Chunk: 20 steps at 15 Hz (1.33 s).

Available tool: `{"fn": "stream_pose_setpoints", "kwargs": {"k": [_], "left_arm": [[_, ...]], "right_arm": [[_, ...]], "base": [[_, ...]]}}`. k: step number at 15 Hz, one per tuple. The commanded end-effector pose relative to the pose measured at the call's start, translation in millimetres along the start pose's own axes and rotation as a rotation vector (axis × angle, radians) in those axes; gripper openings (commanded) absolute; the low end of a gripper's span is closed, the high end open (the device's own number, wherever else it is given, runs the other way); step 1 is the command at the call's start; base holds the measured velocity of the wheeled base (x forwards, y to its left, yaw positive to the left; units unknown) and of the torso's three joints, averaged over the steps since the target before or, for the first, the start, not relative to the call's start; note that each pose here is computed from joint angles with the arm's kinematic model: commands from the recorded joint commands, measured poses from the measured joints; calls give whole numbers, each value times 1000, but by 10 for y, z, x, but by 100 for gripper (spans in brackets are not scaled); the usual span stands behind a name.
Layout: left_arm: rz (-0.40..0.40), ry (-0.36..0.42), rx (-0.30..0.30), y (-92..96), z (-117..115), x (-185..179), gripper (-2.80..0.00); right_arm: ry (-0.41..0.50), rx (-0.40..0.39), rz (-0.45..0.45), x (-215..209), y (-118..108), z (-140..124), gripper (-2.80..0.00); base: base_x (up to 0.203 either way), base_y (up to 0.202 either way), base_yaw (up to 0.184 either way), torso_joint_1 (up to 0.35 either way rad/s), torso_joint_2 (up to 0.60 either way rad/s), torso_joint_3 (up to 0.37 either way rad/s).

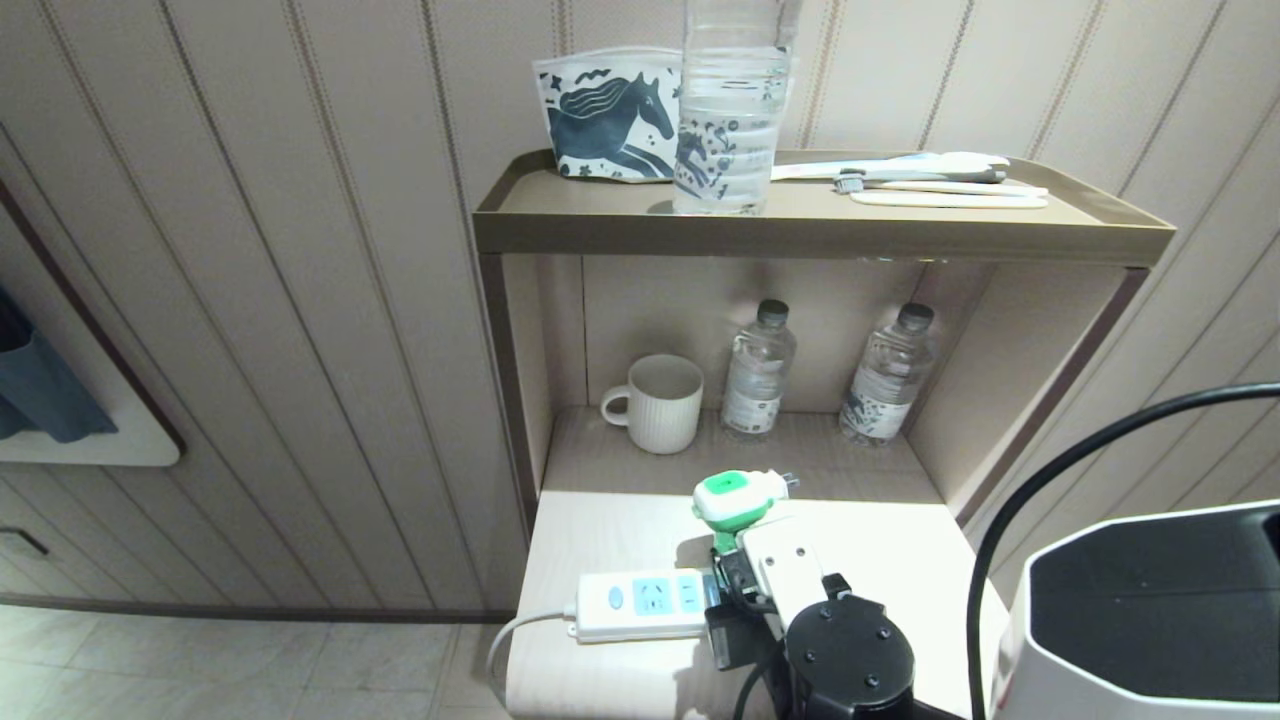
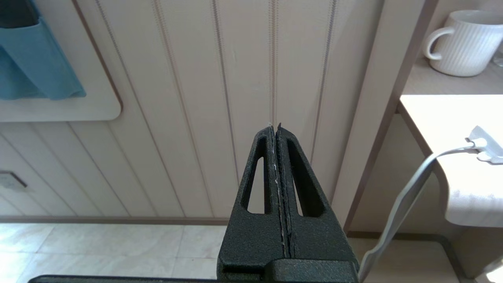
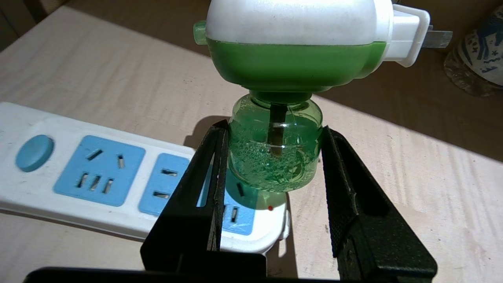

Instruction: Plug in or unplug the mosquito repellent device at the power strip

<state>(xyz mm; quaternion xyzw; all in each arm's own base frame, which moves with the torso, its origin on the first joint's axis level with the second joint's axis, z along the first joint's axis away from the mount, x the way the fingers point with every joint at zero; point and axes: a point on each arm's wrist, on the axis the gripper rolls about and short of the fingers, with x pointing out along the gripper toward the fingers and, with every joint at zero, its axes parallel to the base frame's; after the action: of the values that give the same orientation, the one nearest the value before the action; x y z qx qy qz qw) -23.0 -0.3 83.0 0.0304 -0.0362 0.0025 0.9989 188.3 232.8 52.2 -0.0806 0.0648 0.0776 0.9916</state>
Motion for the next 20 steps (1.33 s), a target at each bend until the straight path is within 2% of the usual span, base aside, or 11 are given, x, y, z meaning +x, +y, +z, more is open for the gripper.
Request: {"fn": "stream_pose_setpoints", "kwargs": {"k": [1,3,7,10,15,17,20], "left_arm": [[0,0,0,0,-1,0,-280],[0,-1,0,0,1,0,-280],[0,-1,0,0,1,0,-280],[0,-1,0,0,1,0,-280],[0,-1,1,0,1,0,-280],[0,-1,0,0,1,0,-280],[0,-1,0,0,1,0,-280]], "right_arm": [[-30,30,9,-22,30,36,-280],[-31,48,31,-105,42,84,-280],[-60,67,13,-246,-180,298,-280],[-53,73,-53,-215,-403,309,-280],[-36,61,-41,-349,-565,286,-280],[-53,86,-77,-372,-712,351,-280],[-38,83,-100,-337,-797,316,-280]], "base": [[0,0,0,0,0,0],[0,0,0,0,0,0],[0,0,0,0,0,0],[0,0,0,0,0,0],[0,0,0,0,0,0],[0,0,0,0,0,0],[0,0,0,-12,16,15]]}}
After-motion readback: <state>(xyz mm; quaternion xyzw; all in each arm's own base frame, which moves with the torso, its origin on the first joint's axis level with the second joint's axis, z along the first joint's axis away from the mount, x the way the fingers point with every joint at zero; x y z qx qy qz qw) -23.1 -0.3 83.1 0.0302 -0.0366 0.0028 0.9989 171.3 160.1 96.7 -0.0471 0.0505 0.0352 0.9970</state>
